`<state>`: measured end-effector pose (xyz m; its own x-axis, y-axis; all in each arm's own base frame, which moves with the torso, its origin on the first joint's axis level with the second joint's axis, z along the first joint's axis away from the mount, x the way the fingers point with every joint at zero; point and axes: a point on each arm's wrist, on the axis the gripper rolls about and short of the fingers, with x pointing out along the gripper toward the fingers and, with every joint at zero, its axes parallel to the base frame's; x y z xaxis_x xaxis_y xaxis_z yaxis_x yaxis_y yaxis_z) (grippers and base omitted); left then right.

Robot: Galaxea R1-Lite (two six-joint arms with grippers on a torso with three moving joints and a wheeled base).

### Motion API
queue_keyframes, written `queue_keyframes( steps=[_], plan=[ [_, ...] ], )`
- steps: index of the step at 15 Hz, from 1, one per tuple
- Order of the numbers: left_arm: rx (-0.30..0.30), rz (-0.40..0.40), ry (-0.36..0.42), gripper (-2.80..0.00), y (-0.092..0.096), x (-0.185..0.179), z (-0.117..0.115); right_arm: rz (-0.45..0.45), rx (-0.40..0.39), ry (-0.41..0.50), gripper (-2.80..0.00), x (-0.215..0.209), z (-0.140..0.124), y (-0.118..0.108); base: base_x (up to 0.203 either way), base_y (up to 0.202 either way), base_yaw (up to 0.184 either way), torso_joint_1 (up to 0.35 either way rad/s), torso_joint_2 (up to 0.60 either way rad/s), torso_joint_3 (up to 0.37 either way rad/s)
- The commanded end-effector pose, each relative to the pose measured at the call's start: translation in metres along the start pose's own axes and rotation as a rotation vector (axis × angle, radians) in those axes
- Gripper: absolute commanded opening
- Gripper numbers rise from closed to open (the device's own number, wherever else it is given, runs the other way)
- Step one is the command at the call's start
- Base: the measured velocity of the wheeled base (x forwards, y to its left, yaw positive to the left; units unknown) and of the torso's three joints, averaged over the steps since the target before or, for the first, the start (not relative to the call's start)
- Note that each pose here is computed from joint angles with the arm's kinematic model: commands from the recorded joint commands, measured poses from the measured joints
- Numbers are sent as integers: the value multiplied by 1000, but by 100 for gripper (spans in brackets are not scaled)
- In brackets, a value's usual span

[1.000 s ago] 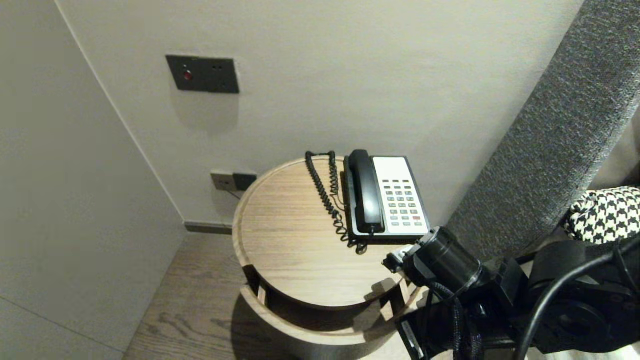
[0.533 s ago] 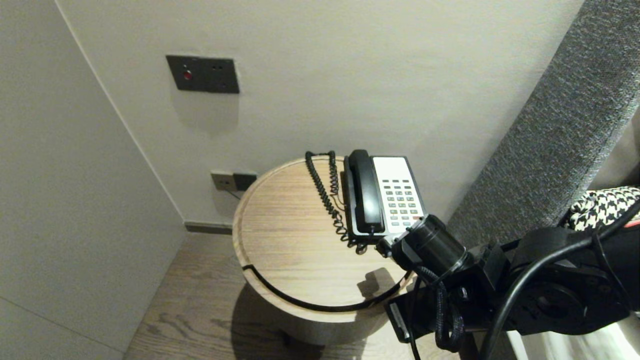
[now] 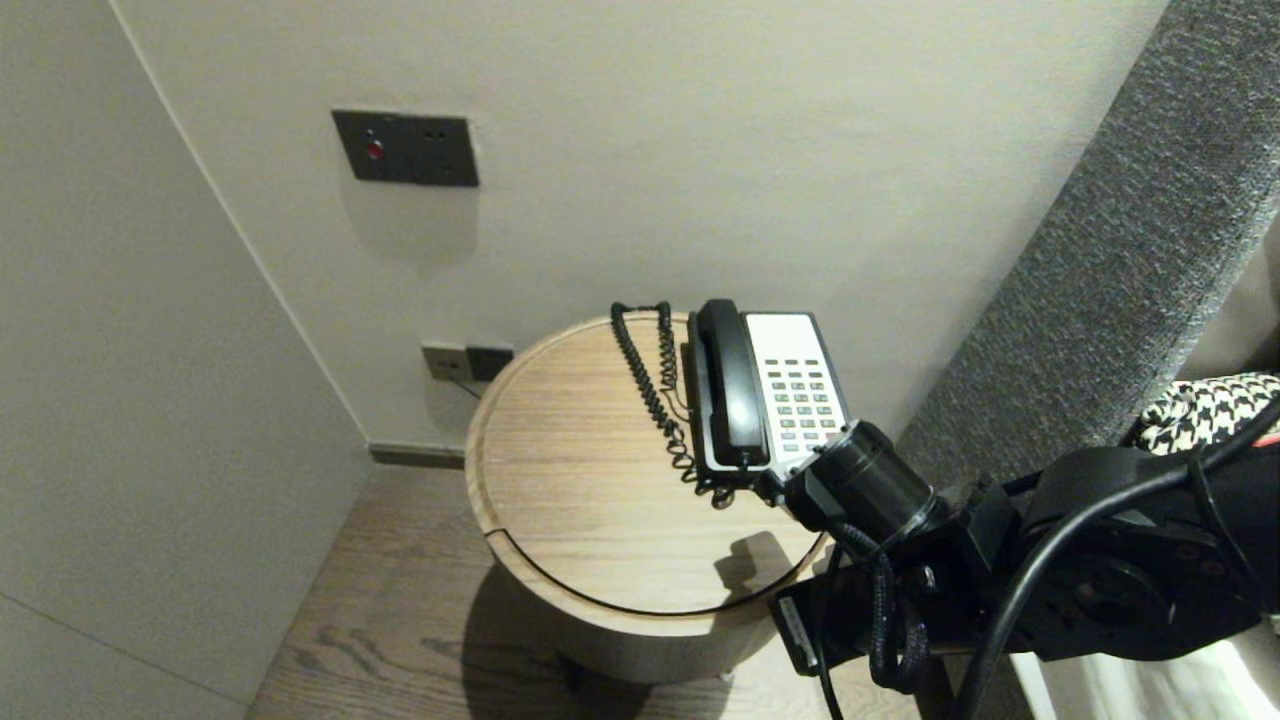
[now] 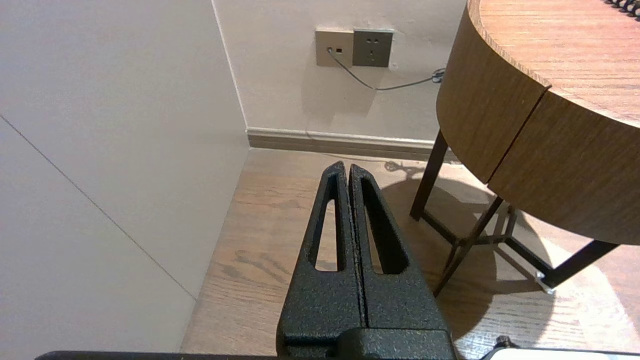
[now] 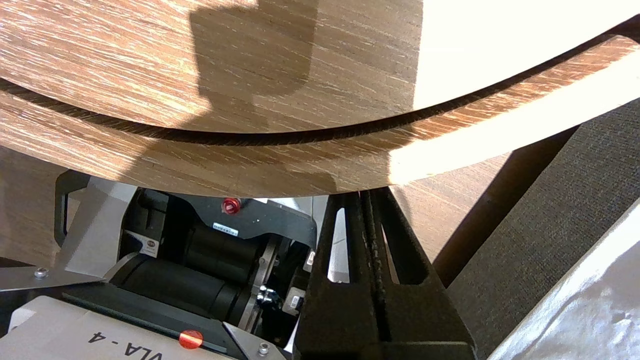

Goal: Close the nightstand drawer, then open the nightstand drawer

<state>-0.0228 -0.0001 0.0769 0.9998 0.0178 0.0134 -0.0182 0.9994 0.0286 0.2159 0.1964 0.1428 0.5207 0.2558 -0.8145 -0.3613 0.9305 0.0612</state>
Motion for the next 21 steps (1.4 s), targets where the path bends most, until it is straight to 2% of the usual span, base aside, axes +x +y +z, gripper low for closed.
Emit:
queue_keyframes(
  steps=[1,5,10,13,17,19,21],
  plan=[
    [0,1,-2,-280,0,0,0,0,3,-9,-280,-1,2,0,0,0,0,0,0,0],
    [0,1,-2,-280,0,0,0,-7,6,-5,-280,-2,0,-1,0,0,0,0,0,0],
    [0,1,-1,-280,0,0,0,-33,16,48,-280,-10,-29,-14,0,0,0,0,0,0],
    [0,1,-2,-280,0,0,0,-114,104,60,-280,-14,-37,-49,0,0,0,0,0,0],
    [0,1,0,-280,0,0,0,-262,272,46,-280,-24,-42,-115,0,0,0,0,0,0],
    [0,1,-2,-280,0,0,0,-320,325,-7,-280,-38,-41,-145,0,0,0,0,0,0],
    [0,1,-3,-280,0,0,0,-375,352,-108,-280,-55,-35,-168,0,0,0,0,0,0]
  ],
)
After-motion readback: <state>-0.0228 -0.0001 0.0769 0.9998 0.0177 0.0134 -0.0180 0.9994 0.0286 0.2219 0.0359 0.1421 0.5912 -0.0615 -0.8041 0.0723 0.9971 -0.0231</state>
